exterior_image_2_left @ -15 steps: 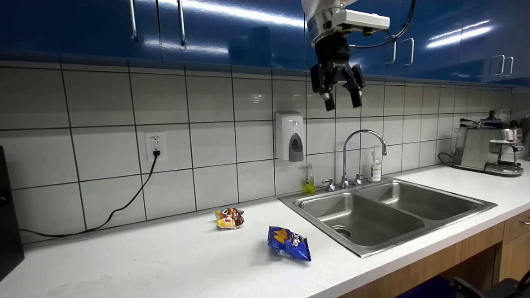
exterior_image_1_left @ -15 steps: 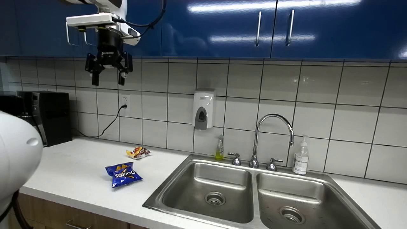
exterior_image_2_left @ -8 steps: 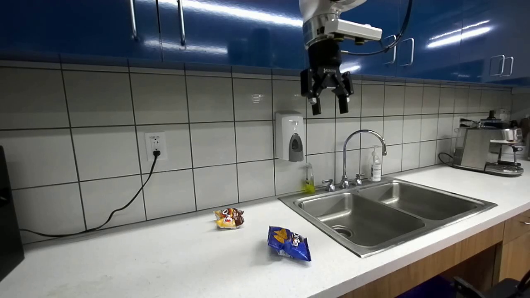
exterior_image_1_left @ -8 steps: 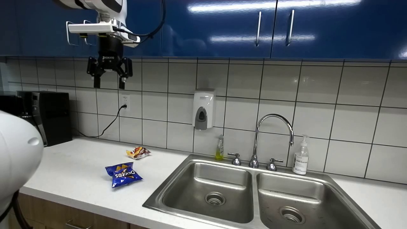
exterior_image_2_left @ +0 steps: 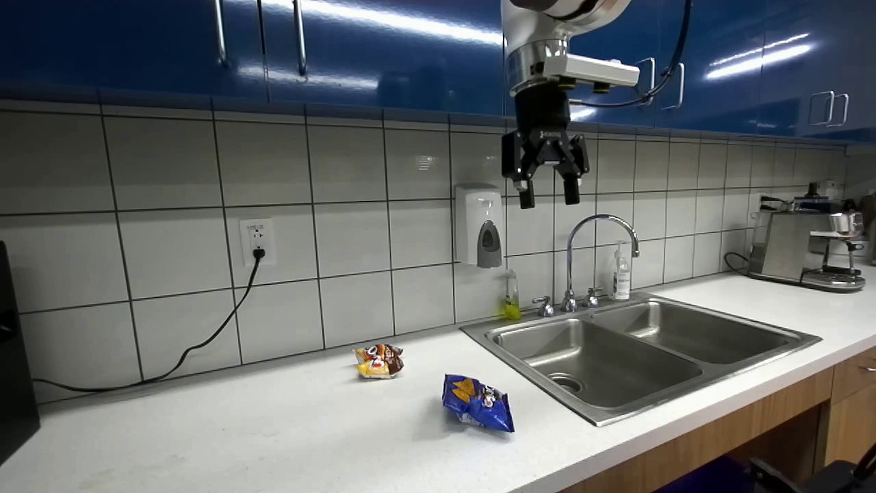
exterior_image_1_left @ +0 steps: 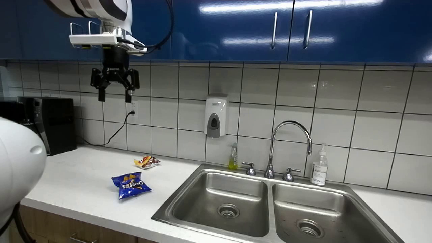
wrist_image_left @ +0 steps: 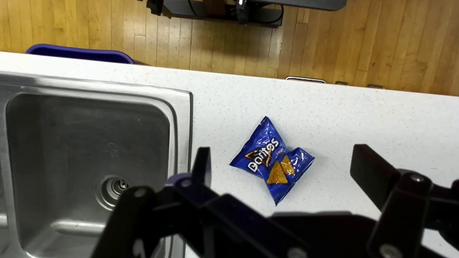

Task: Put the blue packet in the sink on the left.

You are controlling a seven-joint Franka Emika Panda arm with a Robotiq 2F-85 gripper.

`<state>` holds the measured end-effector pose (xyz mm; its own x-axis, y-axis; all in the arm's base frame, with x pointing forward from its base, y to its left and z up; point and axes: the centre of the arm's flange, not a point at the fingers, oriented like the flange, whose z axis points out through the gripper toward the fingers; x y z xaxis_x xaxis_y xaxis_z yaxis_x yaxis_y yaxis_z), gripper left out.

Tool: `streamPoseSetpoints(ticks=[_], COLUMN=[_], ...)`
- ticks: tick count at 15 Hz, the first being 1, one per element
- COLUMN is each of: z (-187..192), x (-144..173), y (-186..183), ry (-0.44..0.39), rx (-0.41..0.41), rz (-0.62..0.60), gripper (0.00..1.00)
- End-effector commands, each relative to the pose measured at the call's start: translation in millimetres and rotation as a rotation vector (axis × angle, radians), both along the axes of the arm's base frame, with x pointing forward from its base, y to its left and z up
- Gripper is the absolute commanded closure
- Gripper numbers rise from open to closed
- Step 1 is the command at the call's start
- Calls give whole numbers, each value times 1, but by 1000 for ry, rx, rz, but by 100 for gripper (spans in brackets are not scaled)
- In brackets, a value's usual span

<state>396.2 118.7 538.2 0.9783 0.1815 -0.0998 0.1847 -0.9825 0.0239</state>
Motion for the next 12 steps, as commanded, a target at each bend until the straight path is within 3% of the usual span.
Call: streamPoseSetpoints(ticks=[1,12], z=[-21,-94], x=[3,18], y=[8,18], ry=[-26,-23], rx=[23,32], rz=[11,32], gripper=[0,0])
